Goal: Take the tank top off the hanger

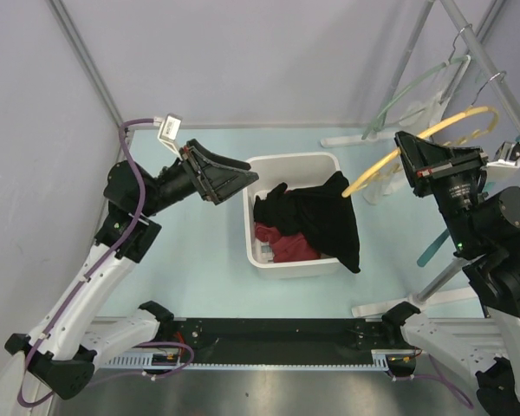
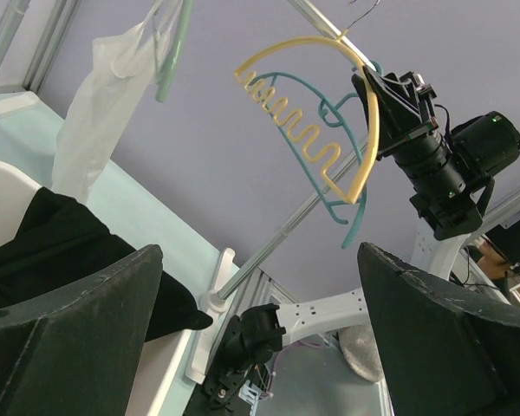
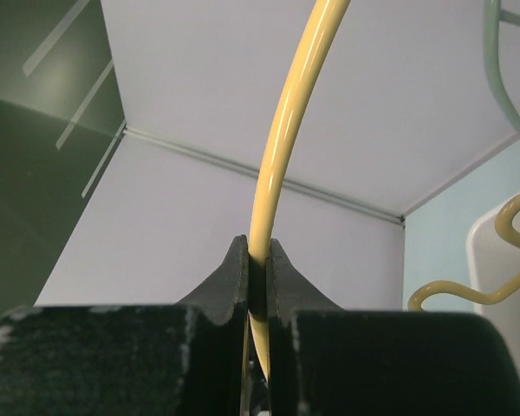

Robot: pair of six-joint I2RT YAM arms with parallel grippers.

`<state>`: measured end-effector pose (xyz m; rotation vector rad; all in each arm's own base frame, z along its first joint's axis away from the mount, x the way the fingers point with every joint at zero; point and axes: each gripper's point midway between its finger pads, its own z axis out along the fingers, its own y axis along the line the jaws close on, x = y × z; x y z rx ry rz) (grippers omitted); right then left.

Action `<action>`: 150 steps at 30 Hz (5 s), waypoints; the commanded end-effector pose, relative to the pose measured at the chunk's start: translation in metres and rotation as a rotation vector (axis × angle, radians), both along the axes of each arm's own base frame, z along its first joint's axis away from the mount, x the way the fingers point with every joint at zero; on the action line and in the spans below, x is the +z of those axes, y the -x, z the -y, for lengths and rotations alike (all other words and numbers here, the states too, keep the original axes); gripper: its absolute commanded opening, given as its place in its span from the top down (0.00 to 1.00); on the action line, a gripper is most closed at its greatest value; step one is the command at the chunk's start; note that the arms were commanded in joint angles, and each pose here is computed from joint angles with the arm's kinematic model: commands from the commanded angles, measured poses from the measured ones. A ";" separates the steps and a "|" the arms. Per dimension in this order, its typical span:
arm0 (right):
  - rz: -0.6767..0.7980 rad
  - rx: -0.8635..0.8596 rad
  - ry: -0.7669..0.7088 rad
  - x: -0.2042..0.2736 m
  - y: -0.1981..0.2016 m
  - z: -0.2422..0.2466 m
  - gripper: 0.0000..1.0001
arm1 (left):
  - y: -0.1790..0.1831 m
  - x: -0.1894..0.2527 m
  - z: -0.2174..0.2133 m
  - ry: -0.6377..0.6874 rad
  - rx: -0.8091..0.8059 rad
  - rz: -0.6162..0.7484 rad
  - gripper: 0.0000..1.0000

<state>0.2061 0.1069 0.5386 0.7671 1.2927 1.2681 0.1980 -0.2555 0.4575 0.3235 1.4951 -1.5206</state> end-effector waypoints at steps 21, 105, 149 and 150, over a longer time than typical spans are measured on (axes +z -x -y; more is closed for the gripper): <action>-0.015 -0.405 -0.286 0.005 -0.027 0.065 1.00 | 0.003 0.002 0.002 -0.014 -0.027 0.026 0.00; 0.061 0.044 1.010 -0.064 0.133 0.082 0.00 | -0.007 -0.054 0.011 -0.104 -0.052 -0.034 0.01; -0.290 -0.633 0.945 -0.040 -0.139 0.062 0.27 | 0.014 -0.072 -0.009 -0.228 -0.012 0.029 0.01; -0.302 -0.646 0.943 -0.042 -0.141 0.070 0.27 | 0.014 -0.073 -0.009 -0.230 -0.010 0.028 0.01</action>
